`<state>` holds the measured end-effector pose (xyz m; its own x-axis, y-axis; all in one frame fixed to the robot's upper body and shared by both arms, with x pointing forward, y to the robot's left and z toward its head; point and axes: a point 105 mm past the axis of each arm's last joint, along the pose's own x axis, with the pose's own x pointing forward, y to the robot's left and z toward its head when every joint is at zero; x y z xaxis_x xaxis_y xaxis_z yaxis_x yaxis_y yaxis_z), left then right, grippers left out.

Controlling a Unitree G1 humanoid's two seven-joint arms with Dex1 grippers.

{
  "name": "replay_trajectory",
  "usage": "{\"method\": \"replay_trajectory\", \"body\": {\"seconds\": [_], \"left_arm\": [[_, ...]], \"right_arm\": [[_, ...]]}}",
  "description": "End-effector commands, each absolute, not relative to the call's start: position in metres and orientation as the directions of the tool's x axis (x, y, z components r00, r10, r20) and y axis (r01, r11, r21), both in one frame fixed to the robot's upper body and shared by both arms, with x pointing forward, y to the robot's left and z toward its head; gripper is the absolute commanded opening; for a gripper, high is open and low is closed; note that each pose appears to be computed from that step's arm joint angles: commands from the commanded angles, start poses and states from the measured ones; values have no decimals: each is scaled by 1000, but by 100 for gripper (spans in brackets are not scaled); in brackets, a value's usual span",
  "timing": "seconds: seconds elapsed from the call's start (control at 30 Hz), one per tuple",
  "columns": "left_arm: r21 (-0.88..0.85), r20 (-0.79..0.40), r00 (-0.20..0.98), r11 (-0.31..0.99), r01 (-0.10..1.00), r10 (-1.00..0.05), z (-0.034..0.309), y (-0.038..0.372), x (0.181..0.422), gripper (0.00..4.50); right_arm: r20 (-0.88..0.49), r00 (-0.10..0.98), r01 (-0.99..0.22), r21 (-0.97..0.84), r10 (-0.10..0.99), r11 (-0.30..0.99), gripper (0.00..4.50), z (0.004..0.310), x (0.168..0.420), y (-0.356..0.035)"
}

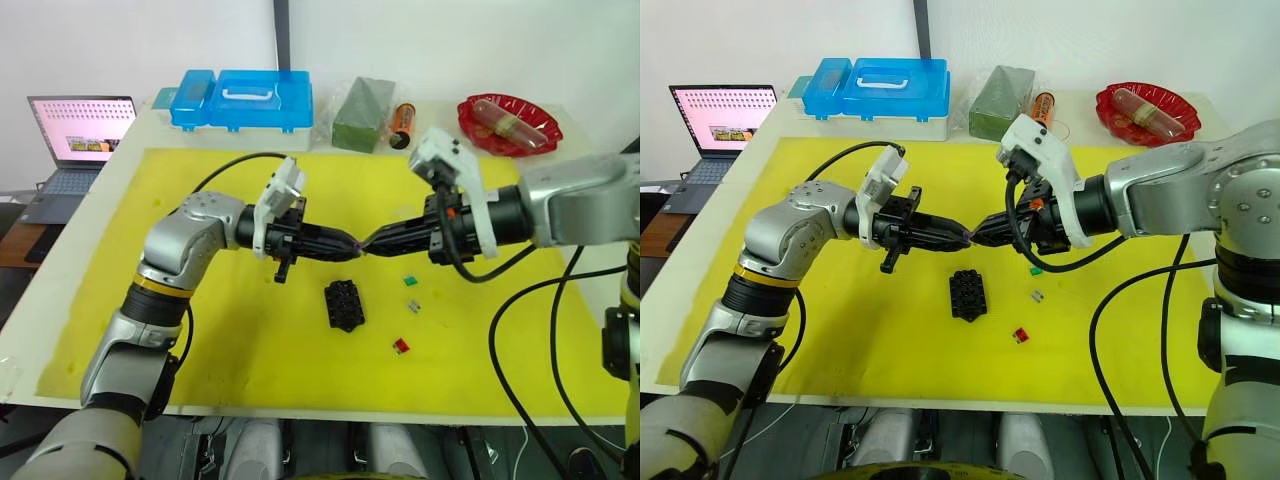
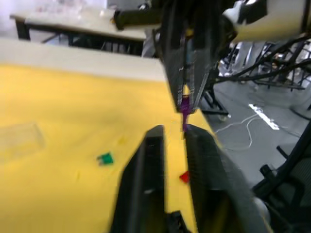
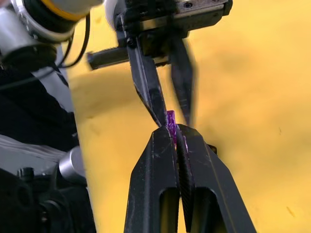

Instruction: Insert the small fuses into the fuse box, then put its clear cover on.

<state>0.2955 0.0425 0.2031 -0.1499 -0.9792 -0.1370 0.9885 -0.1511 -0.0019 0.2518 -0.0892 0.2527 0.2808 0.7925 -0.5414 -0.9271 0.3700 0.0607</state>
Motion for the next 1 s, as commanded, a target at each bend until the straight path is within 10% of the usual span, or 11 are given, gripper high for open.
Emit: {"method": "replay_trajectory", "body": {"seconds": [0.03,0.27,1.0], "left_arm": [[66,-230,-155,-174,983,-961,198,49,292,212],[39,-381,-135,-162,986,-915,162,70,289,449],[83,-463,-27,-74,994,-886,118,55,280,449]], "right_arm": [[-561,321,-932,-46,763,359,0,248,250,-90],[-568,233,-971,-173,789,162,0,216,245,-81],[-641,111,-971,-234,759,-56,0,163,255,-82]]}}
